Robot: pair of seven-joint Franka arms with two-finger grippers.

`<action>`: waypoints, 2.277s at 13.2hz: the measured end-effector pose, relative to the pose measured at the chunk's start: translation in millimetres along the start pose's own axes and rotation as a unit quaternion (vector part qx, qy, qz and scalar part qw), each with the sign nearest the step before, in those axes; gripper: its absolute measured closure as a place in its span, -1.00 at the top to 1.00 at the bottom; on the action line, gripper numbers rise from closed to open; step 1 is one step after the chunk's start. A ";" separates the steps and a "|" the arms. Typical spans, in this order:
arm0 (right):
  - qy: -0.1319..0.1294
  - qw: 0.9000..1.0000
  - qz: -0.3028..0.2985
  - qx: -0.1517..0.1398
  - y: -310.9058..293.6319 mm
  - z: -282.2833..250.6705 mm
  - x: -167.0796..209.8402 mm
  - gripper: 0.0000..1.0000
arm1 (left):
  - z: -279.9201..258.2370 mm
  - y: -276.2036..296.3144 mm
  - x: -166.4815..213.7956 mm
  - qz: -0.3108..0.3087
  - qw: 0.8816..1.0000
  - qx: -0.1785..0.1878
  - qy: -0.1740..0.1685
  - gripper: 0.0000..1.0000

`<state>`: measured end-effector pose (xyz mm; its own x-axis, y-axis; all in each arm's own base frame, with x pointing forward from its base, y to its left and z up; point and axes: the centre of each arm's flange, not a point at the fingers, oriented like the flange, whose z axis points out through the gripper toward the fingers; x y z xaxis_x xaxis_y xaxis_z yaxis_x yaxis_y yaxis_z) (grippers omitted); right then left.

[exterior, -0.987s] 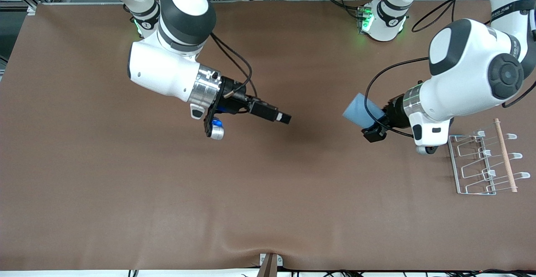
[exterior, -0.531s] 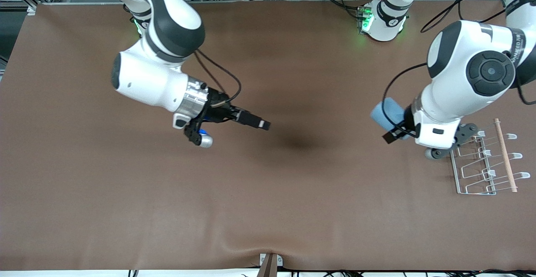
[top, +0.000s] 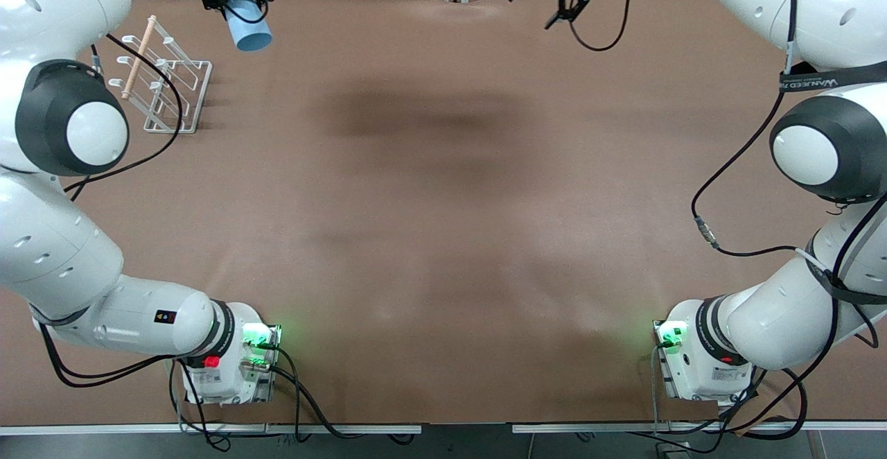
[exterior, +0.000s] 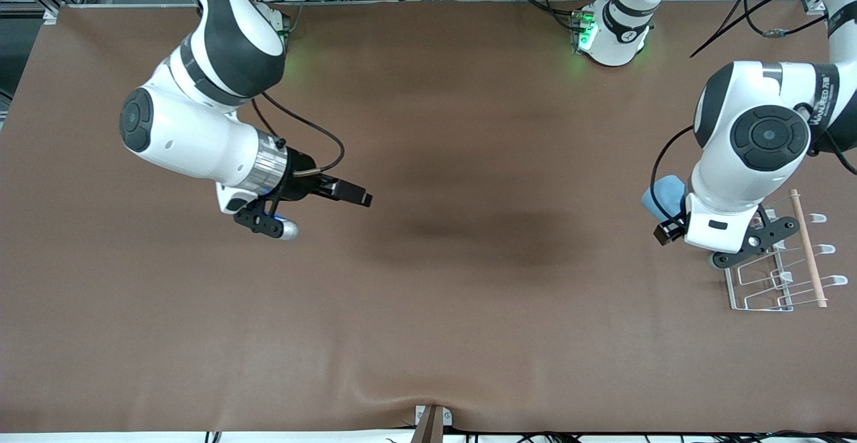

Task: Transfer cup to left arm and place on rack
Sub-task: 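Carry the cup to the rack while the right gripper returns to rest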

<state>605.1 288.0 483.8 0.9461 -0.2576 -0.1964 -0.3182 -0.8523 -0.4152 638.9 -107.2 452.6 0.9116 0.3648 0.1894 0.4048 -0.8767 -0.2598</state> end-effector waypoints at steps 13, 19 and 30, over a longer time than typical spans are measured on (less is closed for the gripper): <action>-0.001 0.974 -0.150 -0.170 177.3 -182.7 27.4 1.00 | 43.9 -187.6 -0.3 0.116 0.963 0.030 0.242 0.39; 0.024 0.966 -0.135 -0.218 229.1 -273.1 -12.4 1.00 | 109.5 -256.0 -26.0 0.140 0.942 0.005 0.306 0.39; 0.021 0.973 -0.072 -0.220 232.2 -277.7 -23.8 1.00 | 141.6 -222.0 -58.2 0.087 0.937 -0.008 0.337 0.39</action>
<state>525.5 -30.2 638.7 0.9834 -0.1320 -0.1243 -0.1347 -0.9908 -0.0134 506.1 110.6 365.1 0.7091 -0.0607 0.7025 0.2487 -0.9107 -0.3297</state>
